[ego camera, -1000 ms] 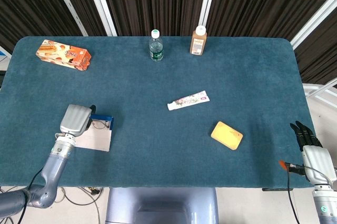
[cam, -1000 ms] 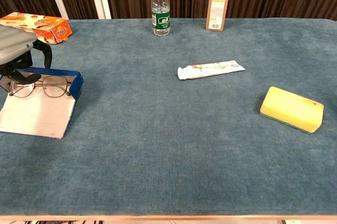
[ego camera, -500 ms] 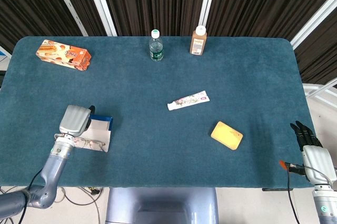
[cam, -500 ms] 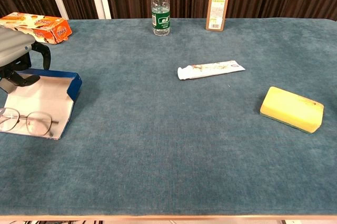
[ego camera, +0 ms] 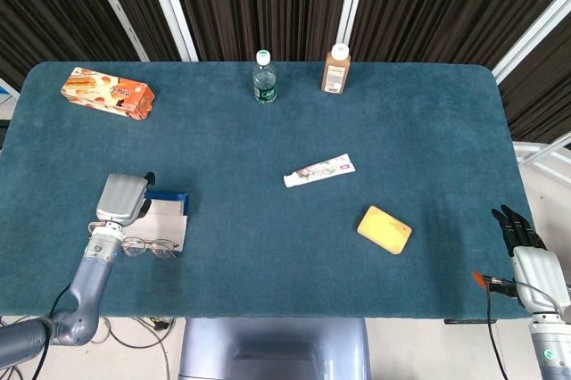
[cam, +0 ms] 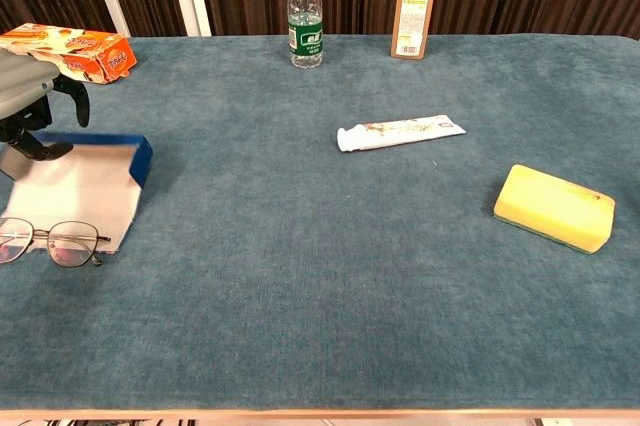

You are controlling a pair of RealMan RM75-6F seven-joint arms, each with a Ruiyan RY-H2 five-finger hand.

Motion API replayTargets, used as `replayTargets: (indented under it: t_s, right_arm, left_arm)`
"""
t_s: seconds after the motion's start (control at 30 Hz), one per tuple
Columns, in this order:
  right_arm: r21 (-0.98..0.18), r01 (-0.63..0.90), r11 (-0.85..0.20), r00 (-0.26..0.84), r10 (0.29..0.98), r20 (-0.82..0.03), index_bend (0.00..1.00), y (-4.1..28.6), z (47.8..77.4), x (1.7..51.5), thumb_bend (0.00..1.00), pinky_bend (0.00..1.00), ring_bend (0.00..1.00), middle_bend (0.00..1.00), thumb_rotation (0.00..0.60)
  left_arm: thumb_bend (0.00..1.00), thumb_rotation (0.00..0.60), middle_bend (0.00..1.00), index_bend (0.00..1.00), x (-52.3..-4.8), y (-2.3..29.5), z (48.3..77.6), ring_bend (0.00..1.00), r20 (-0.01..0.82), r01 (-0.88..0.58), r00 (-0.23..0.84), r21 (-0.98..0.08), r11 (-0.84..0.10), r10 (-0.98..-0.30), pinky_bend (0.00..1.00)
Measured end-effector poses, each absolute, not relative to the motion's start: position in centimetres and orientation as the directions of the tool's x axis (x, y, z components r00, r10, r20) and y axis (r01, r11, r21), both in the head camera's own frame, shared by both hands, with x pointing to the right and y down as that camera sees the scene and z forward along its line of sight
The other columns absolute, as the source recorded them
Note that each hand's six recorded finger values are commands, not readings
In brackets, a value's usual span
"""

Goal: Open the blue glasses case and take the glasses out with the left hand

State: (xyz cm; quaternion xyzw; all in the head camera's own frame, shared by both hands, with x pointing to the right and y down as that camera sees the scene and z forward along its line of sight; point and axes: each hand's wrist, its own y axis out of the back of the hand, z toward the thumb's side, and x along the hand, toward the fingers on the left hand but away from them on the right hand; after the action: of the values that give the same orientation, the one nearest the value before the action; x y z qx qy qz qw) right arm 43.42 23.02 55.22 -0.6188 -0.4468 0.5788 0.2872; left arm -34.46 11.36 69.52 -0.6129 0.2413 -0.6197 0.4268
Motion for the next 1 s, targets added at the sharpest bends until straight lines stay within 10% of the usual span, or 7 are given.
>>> replayTargets:
  t_s: [1.0]
  right_arm:
    - [-0.872, 0.226, -0.435, -0.066, 0.886, -0.459, 0.0, 23.1, 55.1, 43.3, 0.24, 0.19, 0.0, 0.0, 0.6]
  left_arm:
    - [0.3, 0.6, 1.0, 0.49, -34.3, 18.4, 65.1, 0.98, 0.681, 0.137, 0.139, -0.733, -0.667, -0.719, 1.0]
